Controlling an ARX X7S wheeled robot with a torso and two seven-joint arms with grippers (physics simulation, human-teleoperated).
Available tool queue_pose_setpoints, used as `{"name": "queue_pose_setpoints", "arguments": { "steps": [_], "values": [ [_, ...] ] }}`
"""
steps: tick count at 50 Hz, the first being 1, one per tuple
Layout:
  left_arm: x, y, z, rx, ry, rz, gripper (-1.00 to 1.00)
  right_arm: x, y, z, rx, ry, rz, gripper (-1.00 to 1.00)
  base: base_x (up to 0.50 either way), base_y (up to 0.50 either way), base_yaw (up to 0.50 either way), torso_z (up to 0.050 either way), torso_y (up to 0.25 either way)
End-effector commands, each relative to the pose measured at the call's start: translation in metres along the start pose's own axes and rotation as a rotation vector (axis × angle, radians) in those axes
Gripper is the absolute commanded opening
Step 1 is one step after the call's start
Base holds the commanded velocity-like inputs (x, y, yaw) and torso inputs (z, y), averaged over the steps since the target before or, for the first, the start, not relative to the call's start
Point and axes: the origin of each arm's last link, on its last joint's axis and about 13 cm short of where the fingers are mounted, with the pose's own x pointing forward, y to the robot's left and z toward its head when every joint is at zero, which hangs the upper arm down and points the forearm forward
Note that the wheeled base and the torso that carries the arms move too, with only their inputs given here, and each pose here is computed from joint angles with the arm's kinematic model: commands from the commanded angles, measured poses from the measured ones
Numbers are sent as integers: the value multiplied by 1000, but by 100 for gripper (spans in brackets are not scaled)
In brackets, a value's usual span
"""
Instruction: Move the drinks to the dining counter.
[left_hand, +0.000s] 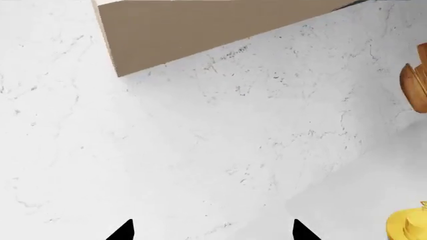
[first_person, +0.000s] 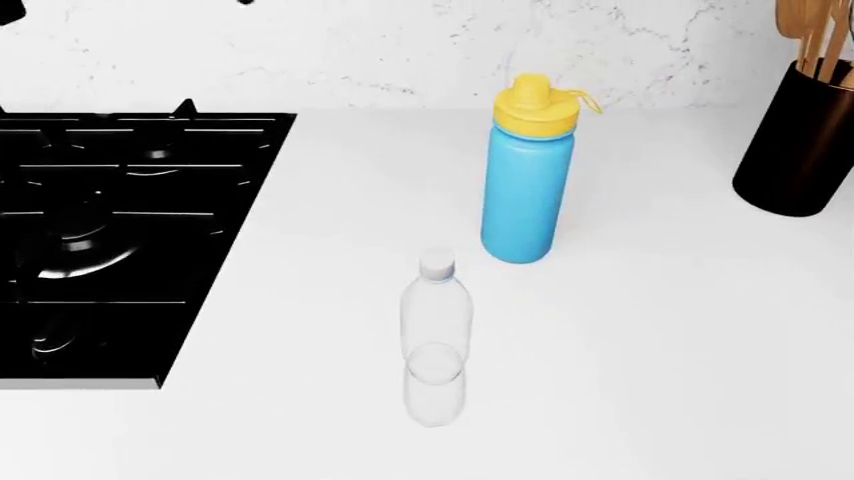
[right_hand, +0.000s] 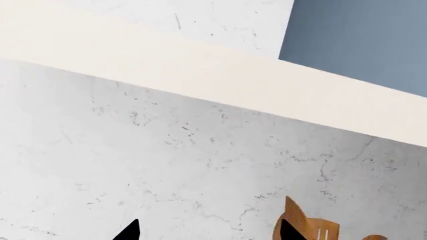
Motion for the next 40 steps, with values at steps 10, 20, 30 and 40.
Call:
{"name": "queue_pose_setpoints", "arguments": {
  "steps": [10, 20, 30, 40],
  "values": [
    [-41, -5, -26, 33, 102, -306, 100, -2, 1, -11, 94, 71, 99, 100, 0, 0, 0, 0, 0],
    [-64, -3, -29, -30, 151, -405, 100, 0, 3, -13, 79, 105, 123, 100, 0, 0, 0, 0, 0],
    [-86, -20, -44, 40, 200, -540, 100, 2, 7, -16, 36, 118, 143, 100, 0, 0, 0, 0, 0],
    [-108, -33, -49, 101, 227, -596, 100, 4, 11, -21, 29, 136, 161, 100, 0, 0, 0, 0, 0]
  ]
}}
